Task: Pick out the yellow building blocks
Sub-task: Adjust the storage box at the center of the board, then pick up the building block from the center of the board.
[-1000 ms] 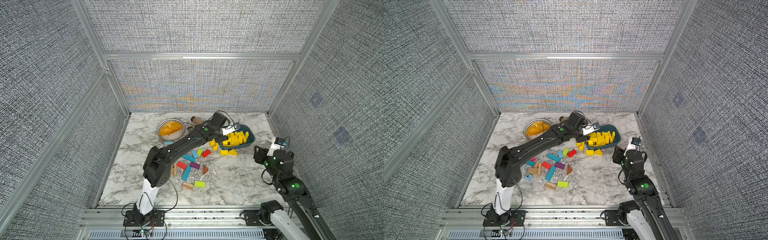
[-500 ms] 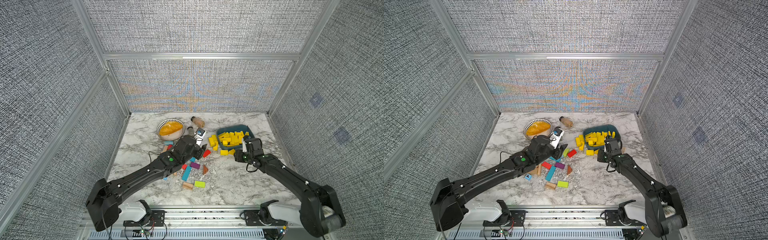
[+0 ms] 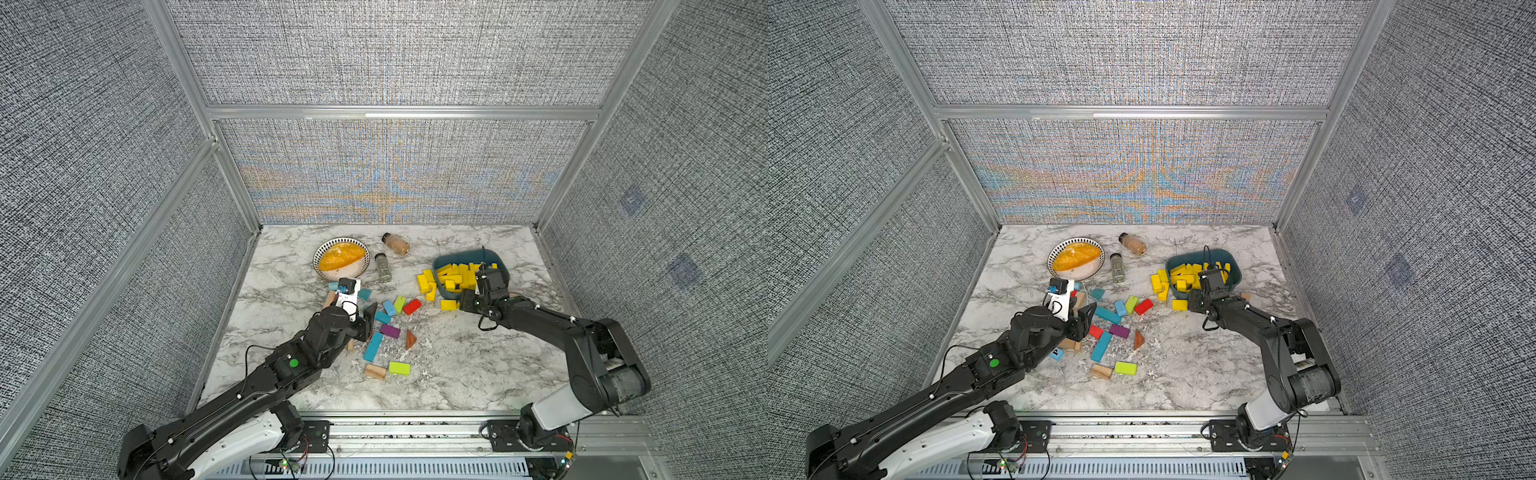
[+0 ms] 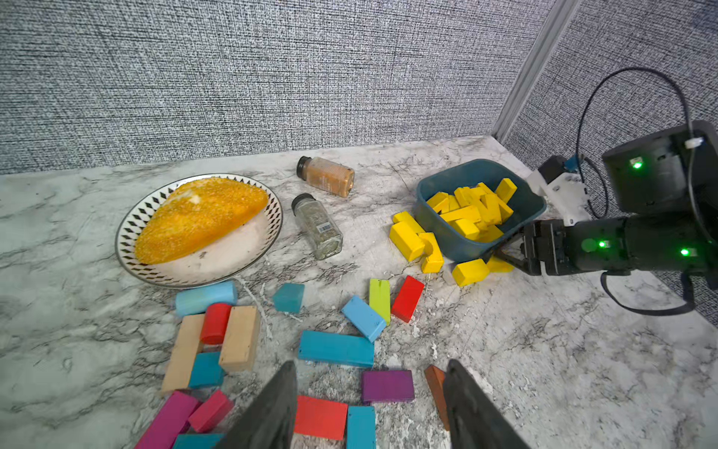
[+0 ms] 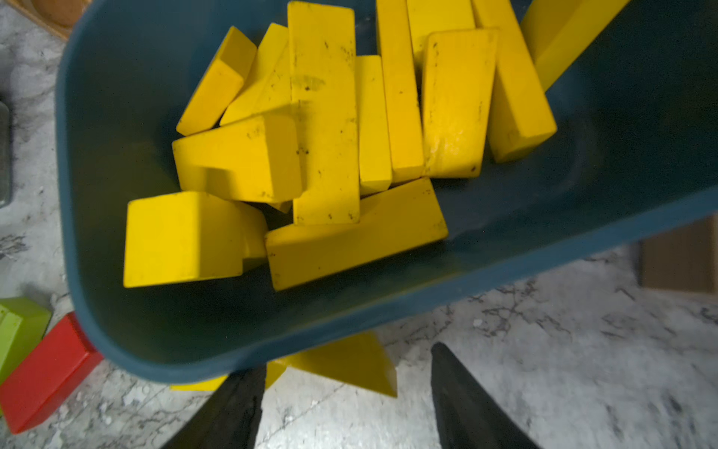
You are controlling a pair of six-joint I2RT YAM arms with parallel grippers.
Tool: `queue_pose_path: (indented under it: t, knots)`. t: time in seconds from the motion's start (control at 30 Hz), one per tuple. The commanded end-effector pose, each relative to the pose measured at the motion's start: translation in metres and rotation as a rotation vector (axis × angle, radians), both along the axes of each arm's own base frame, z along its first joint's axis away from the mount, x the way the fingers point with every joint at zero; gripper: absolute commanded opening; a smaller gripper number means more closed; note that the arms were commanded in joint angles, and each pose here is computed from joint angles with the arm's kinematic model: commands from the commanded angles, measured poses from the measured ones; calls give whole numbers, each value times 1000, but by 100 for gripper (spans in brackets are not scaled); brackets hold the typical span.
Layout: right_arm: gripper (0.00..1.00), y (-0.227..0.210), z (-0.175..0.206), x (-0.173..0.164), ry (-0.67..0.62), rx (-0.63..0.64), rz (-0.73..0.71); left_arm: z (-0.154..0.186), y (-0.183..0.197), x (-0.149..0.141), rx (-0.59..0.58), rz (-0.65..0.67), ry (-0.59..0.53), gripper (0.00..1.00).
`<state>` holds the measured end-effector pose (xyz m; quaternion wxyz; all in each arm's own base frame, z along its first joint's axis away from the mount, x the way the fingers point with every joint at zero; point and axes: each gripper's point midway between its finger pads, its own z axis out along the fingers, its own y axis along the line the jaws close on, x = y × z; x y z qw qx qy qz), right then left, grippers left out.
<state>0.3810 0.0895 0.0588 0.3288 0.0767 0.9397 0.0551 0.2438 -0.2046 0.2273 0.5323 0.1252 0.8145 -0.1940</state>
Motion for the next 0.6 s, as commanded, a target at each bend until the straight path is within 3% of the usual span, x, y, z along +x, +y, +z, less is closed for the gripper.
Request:
queue_pose_path:
  t: [0.0,0.17,0.57]
  knots:
    - [69,0,11,17,-41,-3,-32,-13,11,5,-3,78,3,61]
    - [69,1,3,17,-13,-13,-25,-28,14,9,13,106,3,61]
    - [68,7,-7,4,27,-32,-22,-26,-3,20,42,84,-13,61]
